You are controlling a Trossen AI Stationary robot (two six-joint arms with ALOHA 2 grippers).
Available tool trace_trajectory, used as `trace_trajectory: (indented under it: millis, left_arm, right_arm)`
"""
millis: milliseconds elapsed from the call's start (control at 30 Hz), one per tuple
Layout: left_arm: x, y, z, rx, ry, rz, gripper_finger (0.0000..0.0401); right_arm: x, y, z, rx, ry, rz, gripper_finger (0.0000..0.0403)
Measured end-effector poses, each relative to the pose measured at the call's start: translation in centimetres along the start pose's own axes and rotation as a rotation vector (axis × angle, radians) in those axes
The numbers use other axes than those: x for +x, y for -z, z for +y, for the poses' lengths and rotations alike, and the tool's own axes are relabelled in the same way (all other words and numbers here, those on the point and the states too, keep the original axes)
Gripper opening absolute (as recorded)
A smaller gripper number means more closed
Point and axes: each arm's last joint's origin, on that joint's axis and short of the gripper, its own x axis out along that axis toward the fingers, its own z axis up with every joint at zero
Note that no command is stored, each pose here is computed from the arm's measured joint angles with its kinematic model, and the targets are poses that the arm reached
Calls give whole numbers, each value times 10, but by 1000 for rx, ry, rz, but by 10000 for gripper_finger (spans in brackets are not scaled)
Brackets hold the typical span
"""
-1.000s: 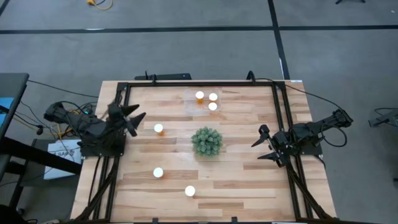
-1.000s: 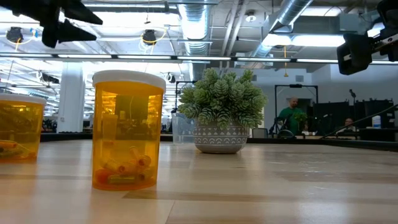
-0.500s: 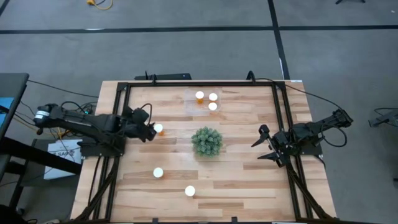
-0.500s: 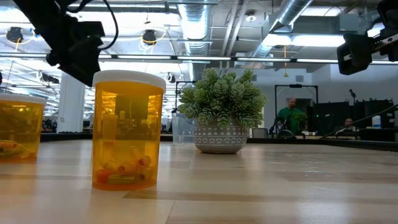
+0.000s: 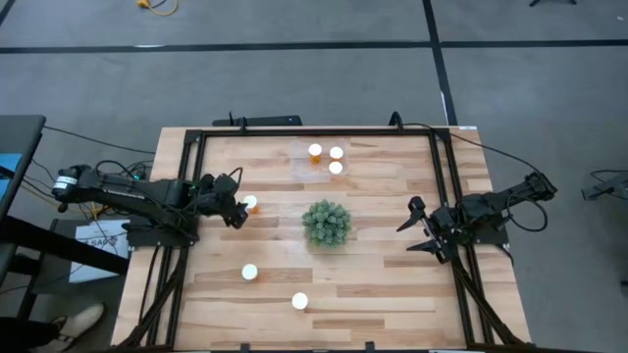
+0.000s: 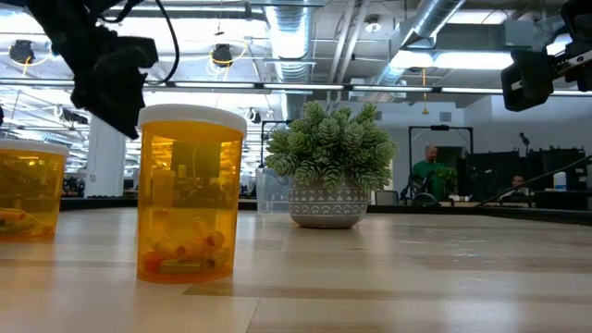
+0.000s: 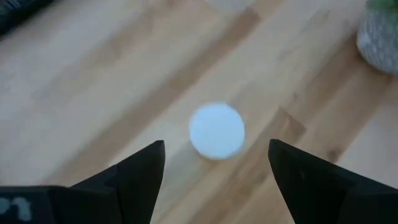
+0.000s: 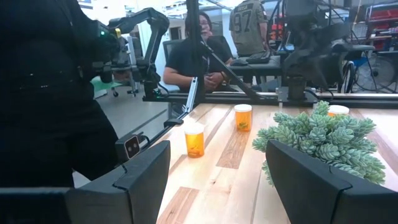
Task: Pick and place pill bottles into a basket
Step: Put the top orange pill bottle into the transparent bin
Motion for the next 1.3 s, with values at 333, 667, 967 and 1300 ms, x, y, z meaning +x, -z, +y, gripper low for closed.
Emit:
trace_trajectory:
  millis: [333, 667, 967, 1300]
  left_arm:
    - [20, 18, 0, 10, 66, 39, 278]
    - [35, 21, -4, 131, -30, 54, 278]
    - [60, 24, -19, 188, -59, 76, 278]
    - [72, 23, -26, 226, -70, 50, 277]
  right_arm:
    - [0, 0, 0, 0, 0, 0, 260]
    - [0, 0, 0, 0, 0, 0, 260]
    - [0, 0, 0, 0, -1, 0, 260]
    - [0, 0, 0, 0, 0, 0, 260]
